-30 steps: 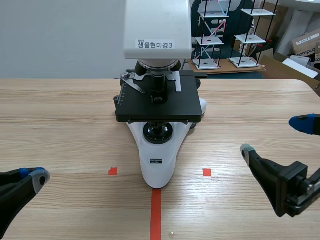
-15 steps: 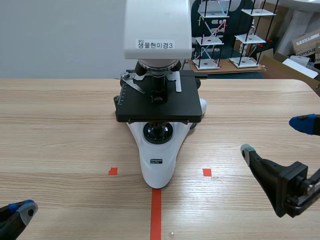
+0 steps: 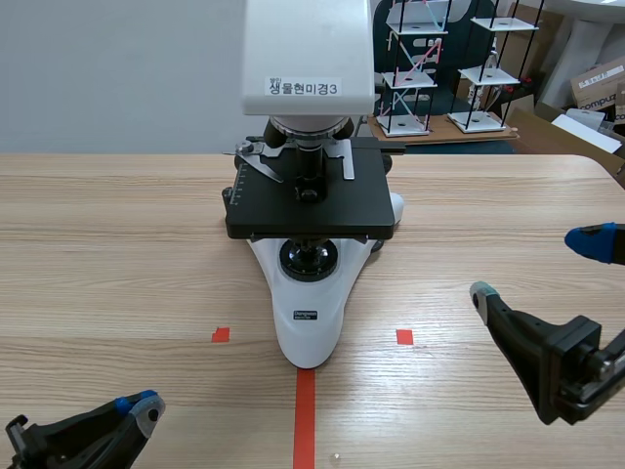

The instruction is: Point at the diaphragm

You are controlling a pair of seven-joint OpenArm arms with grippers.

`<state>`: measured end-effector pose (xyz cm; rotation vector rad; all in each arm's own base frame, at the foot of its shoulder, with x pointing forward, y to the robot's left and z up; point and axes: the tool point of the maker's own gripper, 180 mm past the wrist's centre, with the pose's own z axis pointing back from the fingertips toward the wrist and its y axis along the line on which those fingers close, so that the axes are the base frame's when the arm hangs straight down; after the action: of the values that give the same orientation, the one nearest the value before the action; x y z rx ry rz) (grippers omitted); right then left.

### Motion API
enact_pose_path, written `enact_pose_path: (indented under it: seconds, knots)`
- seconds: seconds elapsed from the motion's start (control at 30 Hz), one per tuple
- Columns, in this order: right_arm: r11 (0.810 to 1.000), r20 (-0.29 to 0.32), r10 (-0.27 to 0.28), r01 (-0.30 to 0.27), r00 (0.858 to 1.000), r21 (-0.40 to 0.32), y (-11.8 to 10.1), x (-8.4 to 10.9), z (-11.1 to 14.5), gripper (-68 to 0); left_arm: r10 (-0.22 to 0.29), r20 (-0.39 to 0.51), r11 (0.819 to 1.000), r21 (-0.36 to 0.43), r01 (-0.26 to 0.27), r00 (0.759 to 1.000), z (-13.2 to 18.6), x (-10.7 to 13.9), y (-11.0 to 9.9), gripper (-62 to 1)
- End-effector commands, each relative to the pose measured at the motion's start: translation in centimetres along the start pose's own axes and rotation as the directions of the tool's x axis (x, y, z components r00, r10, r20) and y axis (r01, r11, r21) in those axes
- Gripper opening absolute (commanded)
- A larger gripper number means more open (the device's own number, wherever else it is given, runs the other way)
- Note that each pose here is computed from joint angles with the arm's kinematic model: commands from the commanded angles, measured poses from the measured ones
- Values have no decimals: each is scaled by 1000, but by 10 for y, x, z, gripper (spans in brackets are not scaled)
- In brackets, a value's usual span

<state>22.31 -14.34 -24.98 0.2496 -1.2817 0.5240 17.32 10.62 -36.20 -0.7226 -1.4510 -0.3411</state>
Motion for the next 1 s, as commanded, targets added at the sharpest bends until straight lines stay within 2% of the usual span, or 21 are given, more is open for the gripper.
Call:
enact_pose_path:
  seconds: [0.0,0.2,0.33,0.47,0.6,0.77,0.87,0.97]
  knots:
    - [1000,28,2,-2,1000,0,-1,9,0,-33,-1,46,1000,8,1,999,-6,9,3,-577]
    - [1000,28,2,-2,1000,0,-1,9,0,-33,22,98,1000,12,-23,995,-21,10,0,-577]
    - [1000,29,2,-2,1000,0,-1,9,0,-33,26,118,999,-36,-22,993,-31,8,-12,-577]
    - [1000,29,1,-1,1000,0,-1,9,0,-33,39,175,997,-67,-27,984,-42,13,-23,-577]
    - [1000,29,1,-1,1000,0,-1,9,0,-33,17,183,993,-116,5,983,-60,10,-39,-577]
    - [1000,30,1,-1,1000,0,-1,9,0,-33,-38,188,985,-160,69,981,-75,7,-53,-577]
    - [1000,30,1,-1,1000,0,-1,9,0,-33,-85,183,984,-141,112,979,-81,4,-50,-577]
    - [1000,30,1,-1,1000,0,-1,9,0,-33,-97,170,985,-128,119,981,-81,-1,-44,-577]
